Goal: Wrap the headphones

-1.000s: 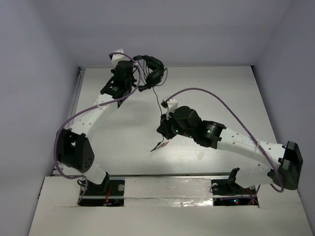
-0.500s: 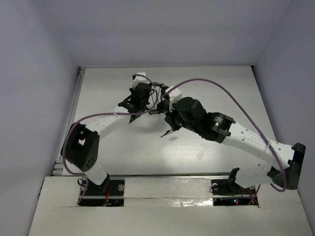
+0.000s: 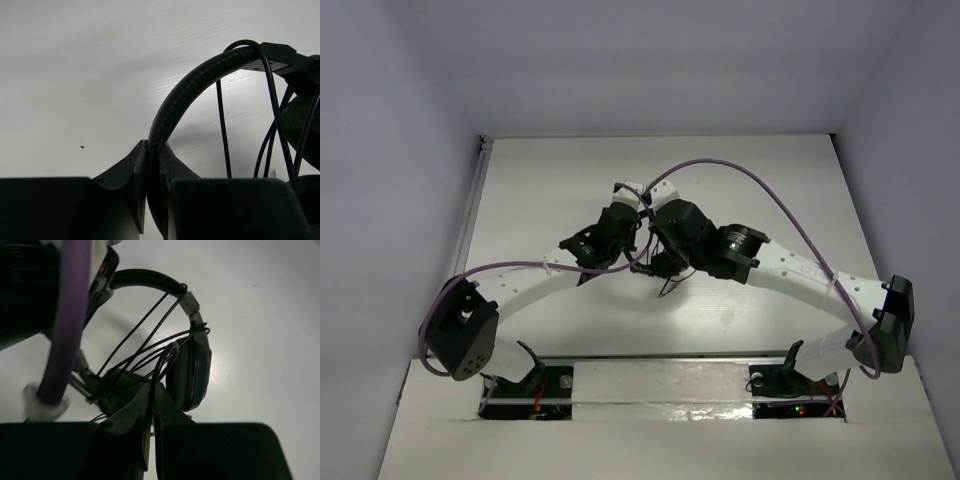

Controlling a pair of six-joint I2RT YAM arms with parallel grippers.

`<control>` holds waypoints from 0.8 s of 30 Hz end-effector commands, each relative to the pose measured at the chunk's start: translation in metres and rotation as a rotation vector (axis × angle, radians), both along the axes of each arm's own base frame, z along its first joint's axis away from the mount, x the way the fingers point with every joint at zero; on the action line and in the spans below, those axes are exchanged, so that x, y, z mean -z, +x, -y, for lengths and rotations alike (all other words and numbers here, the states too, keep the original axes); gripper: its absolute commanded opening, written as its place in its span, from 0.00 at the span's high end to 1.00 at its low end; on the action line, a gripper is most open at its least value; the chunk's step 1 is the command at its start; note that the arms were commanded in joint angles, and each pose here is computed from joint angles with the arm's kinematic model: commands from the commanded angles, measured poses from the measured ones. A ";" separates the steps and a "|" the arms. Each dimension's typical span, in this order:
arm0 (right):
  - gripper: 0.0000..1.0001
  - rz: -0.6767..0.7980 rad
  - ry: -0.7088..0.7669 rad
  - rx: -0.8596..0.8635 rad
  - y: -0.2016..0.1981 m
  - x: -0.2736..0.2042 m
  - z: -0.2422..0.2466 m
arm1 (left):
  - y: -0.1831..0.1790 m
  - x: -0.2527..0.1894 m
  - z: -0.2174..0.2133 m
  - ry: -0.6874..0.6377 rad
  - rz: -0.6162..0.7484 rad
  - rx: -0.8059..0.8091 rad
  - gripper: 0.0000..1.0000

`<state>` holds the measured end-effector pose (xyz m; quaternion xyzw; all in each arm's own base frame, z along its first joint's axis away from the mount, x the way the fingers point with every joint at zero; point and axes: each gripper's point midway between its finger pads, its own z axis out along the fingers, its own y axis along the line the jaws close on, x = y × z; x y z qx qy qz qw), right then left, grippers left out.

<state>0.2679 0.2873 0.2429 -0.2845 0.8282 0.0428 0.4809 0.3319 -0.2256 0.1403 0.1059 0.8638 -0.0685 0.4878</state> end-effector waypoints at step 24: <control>1.00 -0.270 0.399 -0.514 -0.126 -0.055 -0.057 | 0.083 -0.051 0.035 -0.508 -0.044 -0.075 1.00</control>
